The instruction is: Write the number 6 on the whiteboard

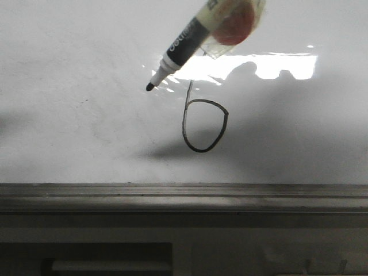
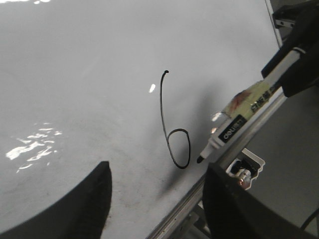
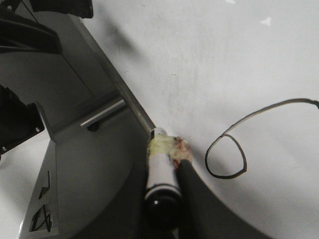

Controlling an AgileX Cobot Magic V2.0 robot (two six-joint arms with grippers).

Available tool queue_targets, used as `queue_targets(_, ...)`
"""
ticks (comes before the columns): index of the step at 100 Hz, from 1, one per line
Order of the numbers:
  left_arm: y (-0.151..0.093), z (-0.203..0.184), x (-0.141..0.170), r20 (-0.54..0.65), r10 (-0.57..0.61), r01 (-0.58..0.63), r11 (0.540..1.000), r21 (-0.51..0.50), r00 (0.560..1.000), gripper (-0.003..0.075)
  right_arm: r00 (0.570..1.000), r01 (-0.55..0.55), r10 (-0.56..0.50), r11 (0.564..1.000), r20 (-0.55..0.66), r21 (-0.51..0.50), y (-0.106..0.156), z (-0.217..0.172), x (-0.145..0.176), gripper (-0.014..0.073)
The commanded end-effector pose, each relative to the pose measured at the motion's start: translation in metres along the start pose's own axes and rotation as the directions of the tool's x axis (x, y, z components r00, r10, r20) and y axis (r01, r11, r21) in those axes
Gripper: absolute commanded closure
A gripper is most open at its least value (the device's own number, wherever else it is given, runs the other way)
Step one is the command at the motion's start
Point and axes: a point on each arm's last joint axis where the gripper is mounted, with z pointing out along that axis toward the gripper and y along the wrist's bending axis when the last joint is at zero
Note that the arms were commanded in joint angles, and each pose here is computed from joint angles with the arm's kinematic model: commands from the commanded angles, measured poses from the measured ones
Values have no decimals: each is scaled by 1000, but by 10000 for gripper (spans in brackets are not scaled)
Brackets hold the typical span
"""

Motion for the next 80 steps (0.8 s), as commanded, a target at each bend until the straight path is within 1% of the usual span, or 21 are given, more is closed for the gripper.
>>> queue_targets(1,-2,8,-18,36,-10,8,998,65,999,354,999,12,-12,1000,51,-8,-1,-3,-19,640)
queue_targets(10,-5,20,-22,4,-3,2,992,124,1000,354,999,12,-12,1000,33,-25,-3,2,-25,640)
queue_targets(17,-9,31,-24,-17,31,-27,985,171,999,355,1000,12,-11,999,26,-32,-5,4,-28,640)
queue_targets(22,-11,39,-25,-30,47,-40,982,184,998,355,1000,12,-12,999,24,-33,-6,5,-30,640)
queue_targets(35,-16,58,-26,-57,116,-106,982,156,992,355,1000,13,-12,999,19,-39,-6,6,-30,640)
queue_targets(51,-27,77,-27,-68,183,-170,972,163,981,355,1000,13,-13,998,5,-53,-5,6,-29,640)
queue_targets(63,-31,90,-26,-85,207,-192,968,163,975,355,1000,13,-13,998,-2,-60,-4,6,-28,640)
queue_targets(80,-31,101,-21,-117,204,-182,968,172,972,355,1000,13,-13,998,-5,-63,-4,6,-28,640)
